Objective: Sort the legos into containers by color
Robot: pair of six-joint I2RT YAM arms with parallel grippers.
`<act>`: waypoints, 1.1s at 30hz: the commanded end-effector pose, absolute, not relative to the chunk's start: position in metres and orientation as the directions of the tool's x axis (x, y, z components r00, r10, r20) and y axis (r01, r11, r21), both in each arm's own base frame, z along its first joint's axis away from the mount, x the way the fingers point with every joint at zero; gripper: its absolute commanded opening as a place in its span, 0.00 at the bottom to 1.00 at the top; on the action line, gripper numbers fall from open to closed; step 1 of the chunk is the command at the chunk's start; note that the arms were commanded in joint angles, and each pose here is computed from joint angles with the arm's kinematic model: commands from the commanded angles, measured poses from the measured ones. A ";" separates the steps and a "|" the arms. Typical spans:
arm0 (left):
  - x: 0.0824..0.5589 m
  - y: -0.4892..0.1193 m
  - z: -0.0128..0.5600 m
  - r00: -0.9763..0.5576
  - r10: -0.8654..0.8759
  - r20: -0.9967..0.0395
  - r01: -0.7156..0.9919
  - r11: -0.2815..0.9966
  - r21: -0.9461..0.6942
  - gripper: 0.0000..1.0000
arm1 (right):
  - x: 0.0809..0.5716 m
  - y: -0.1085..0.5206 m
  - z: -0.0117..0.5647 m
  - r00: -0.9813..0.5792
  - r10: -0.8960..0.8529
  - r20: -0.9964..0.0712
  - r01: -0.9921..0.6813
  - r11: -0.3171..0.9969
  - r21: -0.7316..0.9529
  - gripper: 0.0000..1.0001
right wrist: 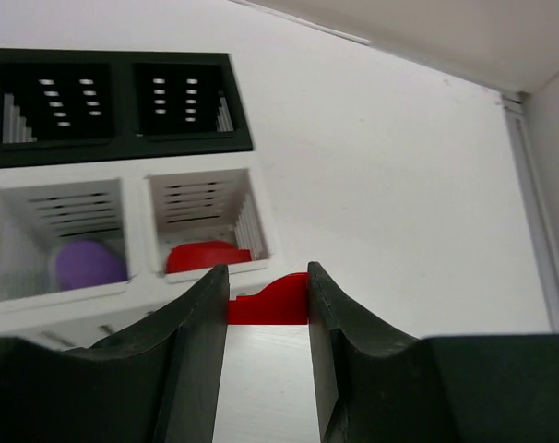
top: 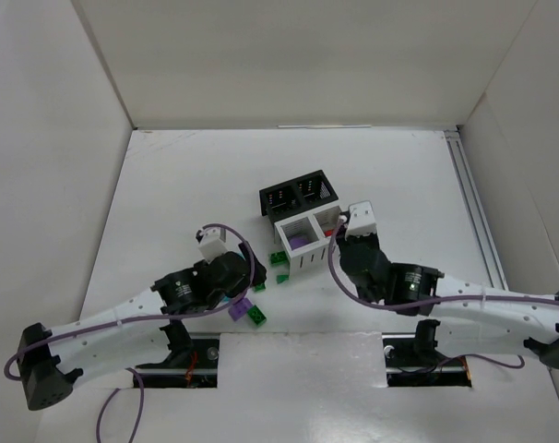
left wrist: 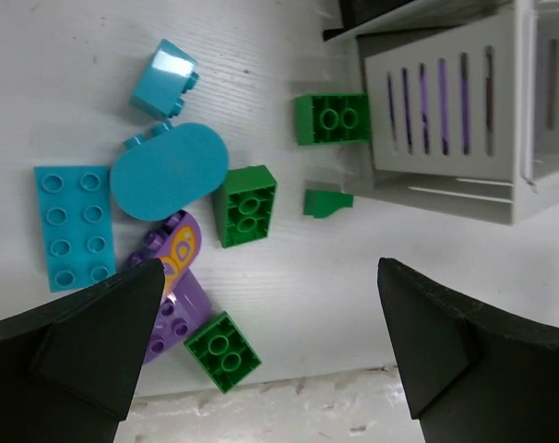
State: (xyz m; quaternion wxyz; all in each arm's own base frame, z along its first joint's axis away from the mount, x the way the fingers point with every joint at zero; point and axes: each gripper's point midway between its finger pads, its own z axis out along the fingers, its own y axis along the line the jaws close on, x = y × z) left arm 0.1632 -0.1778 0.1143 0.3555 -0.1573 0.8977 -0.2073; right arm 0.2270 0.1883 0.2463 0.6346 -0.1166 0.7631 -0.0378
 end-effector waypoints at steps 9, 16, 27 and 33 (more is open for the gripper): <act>0.172 -0.179 0.101 -0.698 -0.399 -0.595 -0.119 0.884 -0.452 0.98 | 0.300 0.210 0.251 -0.144 -0.255 -0.956 -0.253 0.944 -0.213 0.32; 0.165 -0.175 0.082 -0.721 -0.407 -0.561 -0.157 0.884 -0.440 0.90 | 0.310 0.230 0.232 -0.179 -0.270 -0.946 -0.332 0.922 -0.200 0.35; 0.160 -0.165 0.056 -0.734 -0.415 -0.538 -0.230 0.897 -0.378 0.90 | 0.307 0.231 0.223 -0.200 -0.255 -0.946 -0.337 0.925 -0.178 0.73; 0.160 -0.164 0.044 -0.757 -0.358 -0.547 -0.209 0.925 -0.317 0.88 | 0.302 0.219 0.219 -0.203 -0.242 -0.949 -0.354 0.922 -0.159 0.74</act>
